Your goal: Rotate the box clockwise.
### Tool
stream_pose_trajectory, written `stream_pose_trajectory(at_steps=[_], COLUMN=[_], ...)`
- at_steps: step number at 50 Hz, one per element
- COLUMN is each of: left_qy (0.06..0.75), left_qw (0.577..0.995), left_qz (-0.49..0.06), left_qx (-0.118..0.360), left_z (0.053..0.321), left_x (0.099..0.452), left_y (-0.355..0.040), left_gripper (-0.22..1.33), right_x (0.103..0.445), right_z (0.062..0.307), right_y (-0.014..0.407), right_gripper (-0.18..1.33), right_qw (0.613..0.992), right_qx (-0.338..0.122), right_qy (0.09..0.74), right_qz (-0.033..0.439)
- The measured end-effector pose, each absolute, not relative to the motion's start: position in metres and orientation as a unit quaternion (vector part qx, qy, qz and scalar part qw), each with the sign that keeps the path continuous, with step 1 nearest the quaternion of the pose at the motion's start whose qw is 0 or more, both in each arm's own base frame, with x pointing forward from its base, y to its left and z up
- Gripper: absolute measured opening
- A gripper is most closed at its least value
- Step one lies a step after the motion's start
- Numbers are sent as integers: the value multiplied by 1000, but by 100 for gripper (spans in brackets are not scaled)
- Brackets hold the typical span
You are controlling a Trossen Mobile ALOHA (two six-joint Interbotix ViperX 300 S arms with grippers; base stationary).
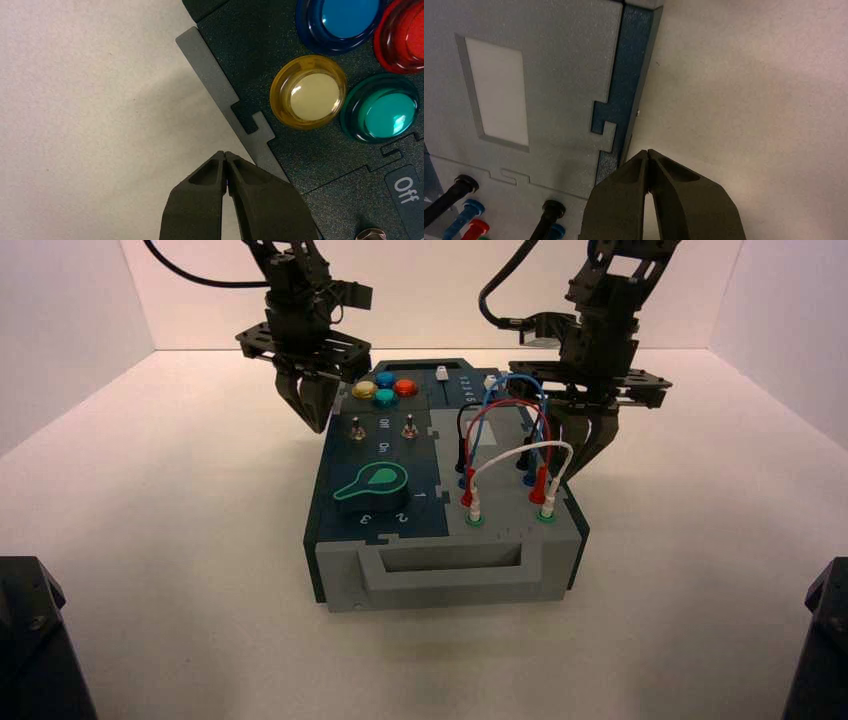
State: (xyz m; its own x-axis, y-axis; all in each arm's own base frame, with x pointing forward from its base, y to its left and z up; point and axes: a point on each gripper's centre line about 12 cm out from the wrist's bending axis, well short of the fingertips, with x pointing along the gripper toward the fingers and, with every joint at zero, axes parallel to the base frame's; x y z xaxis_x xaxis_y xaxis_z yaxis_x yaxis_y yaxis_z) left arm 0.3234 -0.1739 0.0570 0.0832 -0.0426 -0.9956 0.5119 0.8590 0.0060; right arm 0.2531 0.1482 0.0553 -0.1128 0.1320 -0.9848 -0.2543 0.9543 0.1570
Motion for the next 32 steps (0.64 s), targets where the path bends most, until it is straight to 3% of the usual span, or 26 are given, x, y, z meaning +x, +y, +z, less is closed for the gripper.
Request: stream_pose_trajectory(at_steps=[9, 14, 23, 32], left_qy=[635, 610, 568, 568], left_qw=[727, 752, 794, 794], left_qz=[-191, -191, -175, -176], left_qx=[175, 162, 130, 127], left_z=[66, 96, 152, 163], left_x=[330, 324, 311, 303], left_y=[-168, -160, -140, -140], left_gripper=[-15, -15, -15, -16], right_x=[253, 252, 247, 245], right_z=[54, 57, 84, 103], right_y=[148, 144, 140, 140], right_gripper=[-16, -15, -14, -14], right_qw=[673, 692, 727, 743], right_qx=[-44, -61, -65, -58], right_qy=[723, 704, 663, 643], right_qz=[146, 151, 166, 175])
